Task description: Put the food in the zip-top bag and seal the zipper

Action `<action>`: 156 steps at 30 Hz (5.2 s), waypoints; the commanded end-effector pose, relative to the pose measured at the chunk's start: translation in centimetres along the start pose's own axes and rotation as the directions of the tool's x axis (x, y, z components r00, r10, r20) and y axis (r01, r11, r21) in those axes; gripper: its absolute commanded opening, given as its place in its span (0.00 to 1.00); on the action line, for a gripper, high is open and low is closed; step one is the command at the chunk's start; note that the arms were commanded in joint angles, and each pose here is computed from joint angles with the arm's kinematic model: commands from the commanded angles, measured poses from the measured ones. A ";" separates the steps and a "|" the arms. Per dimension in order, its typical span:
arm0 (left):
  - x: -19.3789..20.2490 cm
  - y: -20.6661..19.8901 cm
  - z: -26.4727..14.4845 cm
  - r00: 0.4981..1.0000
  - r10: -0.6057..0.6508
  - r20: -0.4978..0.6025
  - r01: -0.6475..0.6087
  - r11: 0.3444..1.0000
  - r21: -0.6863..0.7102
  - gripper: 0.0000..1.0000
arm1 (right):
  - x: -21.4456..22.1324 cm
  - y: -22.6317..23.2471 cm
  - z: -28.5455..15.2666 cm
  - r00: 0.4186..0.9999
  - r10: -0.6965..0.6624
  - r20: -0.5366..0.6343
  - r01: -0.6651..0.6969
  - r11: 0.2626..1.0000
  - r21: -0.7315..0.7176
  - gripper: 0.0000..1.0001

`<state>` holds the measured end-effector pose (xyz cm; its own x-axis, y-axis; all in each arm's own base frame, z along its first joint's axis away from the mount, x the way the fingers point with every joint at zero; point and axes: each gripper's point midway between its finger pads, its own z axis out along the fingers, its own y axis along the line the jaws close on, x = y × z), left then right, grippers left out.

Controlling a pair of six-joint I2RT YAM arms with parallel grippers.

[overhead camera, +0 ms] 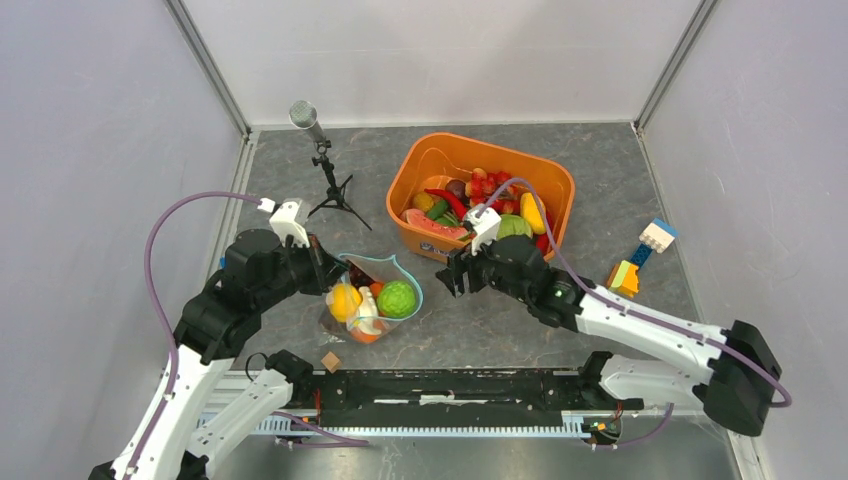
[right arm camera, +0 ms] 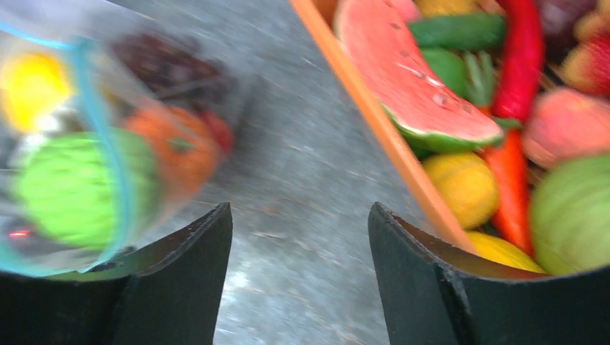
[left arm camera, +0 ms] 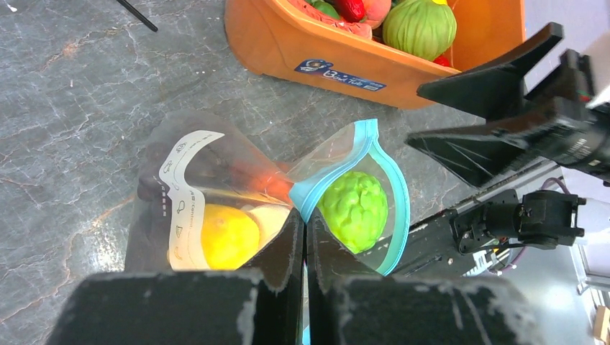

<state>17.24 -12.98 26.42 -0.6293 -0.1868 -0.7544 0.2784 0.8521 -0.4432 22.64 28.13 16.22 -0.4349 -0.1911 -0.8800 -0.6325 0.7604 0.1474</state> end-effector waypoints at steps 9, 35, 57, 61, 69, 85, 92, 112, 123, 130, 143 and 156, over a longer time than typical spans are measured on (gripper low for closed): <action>-2.6 -2.1 -0.1 0.995 -0.035 0.089 0.027 0.996 0.083 0.04 | -3.3 9.6 -2.2 0.958 0.253 0.134 -0.179 0.895 -0.408 0.74; -1.0 -3.6 0.7 1.000 0.004 -0.018 -0.001 0.984 0.175 0.04 | -4.0 8.9 2.5 0.989 0.081 0.127 -0.055 0.979 -0.197 0.42; -0.7 -5.1 0.3 0.984 0.156 -0.084 -0.128 0.953 0.276 0.50 | -7.1 8.6 -2.5 0.934 0.278 0.223 -0.217 0.940 -0.262 0.00; -1.4 -4.6 0.0 0.981 0.190 -0.032 -0.177 0.953 0.244 0.94 | -7.4 7.2 -3.0 0.893 0.377 0.246 -0.328 0.919 -0.218 0.00; -2.4 -4.1 -2.4 0.957 0.188 0.220 -0.240 0.941 0.238 1.00 | -10.4 3.7 -3.0 0.842 0.416 0.344 -0.405 0.908 -0.106 0.00; 1.6 -3.5 -0.2 0.763 0.352 0.543 -0.563 0.774 0.289 0.95 | -9.6 1.1 -0.4 0.900 0.340 0.272 -0.339 0.939 -0.052 0.00; 2.2 -3.3 0.7 0.752 0.386 0.535 -0.594 0.749 0.294 0.82 | -9.8 1.6 -0.2 0.915 0.316 0.253 -0.303 0.949 -0.090 0.00; 3.2 -1.6 3.5 0.832 0.353 0.429 -0.494 0.822 0.283 0.84 | -9.8 0.0 0.8 0.930 0.292 0.225 -0.279 0.956 -0.089 0.00; 3.2 -1.1 5.7 0.848 0.392 0.357 -0.491 0.834 0.251 0.69 | -9.8 -0.4 1.0 0.931 0.294 0.217 -0.276 0.955 -0.109 0.00; 2.5 -3.0 6.1 0.822 0.346 0.452 -0.512 0.798 0.319 0.61 | -9.5 -0.3 0.9 0.928 0.302 0.218 -0.280 0.952 -0.126 0.01; 2.3 -3.5 5.7 0.821 0.319 0.474 -0.504 0.795 0.338 0.02 | -9.2 -0.5 0.8 0.923 0.314 0.220 -0.292 0.948 -0.127 0.02; -0.1 -4.3 0.9 0.720 0.346 0.601 -0.587 0.766 0.262 0.02 | -8.1 -2.6 -0.6 0.905 0.361 0.223 -0.368 0.930 -0.010 0.00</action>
<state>17.54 -17.87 23.97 -0.0382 -0.1195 -0.9921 0.7755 0.6226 -0.1049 26.86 29.20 22.43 -0.4965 0.1754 -0.8501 -0.5166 0.7274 0.4518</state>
